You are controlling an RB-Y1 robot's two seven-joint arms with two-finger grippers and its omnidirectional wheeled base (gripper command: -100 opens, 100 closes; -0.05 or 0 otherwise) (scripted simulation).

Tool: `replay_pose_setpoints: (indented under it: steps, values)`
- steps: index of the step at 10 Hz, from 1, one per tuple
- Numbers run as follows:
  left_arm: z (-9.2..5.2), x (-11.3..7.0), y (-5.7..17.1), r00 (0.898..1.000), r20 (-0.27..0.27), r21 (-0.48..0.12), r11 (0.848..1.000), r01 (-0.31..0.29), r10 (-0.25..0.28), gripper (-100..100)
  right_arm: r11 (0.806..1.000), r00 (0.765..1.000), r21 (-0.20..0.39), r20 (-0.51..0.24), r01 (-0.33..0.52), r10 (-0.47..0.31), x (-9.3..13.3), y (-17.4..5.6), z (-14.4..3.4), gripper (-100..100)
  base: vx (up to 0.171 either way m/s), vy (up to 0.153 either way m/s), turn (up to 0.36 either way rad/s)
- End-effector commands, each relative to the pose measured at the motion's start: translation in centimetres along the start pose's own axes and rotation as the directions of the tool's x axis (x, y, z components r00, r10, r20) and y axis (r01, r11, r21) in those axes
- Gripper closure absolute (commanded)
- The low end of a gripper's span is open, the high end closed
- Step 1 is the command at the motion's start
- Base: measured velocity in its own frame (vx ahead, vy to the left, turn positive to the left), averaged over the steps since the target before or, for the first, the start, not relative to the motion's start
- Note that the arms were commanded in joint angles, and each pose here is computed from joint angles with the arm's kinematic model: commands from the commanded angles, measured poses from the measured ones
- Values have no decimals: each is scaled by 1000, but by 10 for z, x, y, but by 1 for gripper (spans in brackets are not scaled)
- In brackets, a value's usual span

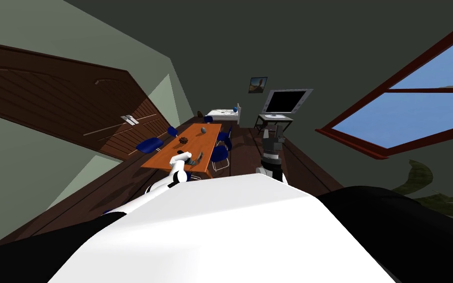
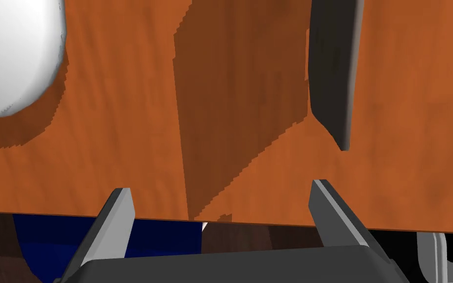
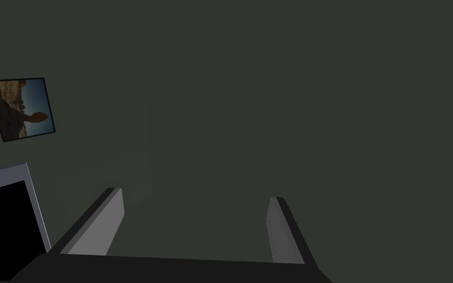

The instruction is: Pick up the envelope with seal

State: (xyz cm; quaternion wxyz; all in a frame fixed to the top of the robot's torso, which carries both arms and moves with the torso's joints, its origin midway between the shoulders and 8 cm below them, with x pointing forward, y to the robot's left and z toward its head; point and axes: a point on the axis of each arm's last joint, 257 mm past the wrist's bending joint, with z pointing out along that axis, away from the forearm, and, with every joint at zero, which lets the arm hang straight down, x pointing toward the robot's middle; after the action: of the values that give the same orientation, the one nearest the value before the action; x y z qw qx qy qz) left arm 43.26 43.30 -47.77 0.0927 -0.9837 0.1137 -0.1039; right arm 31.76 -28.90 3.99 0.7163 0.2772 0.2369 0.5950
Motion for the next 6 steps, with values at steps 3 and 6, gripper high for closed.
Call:
replay_pose_setpoints:
  steps: [3,6]
  values:
    - [1,-7,20,998,63,-73,997,24,-20,-100,1000,1000,0,0,0,0,0,0,0,0,51,-12,-10]
    - [-5,-8,37,992,118,-140,989,51,-34,-100,1000,1000,0,0,0,0,0,0,0,0,59,-4,-8]
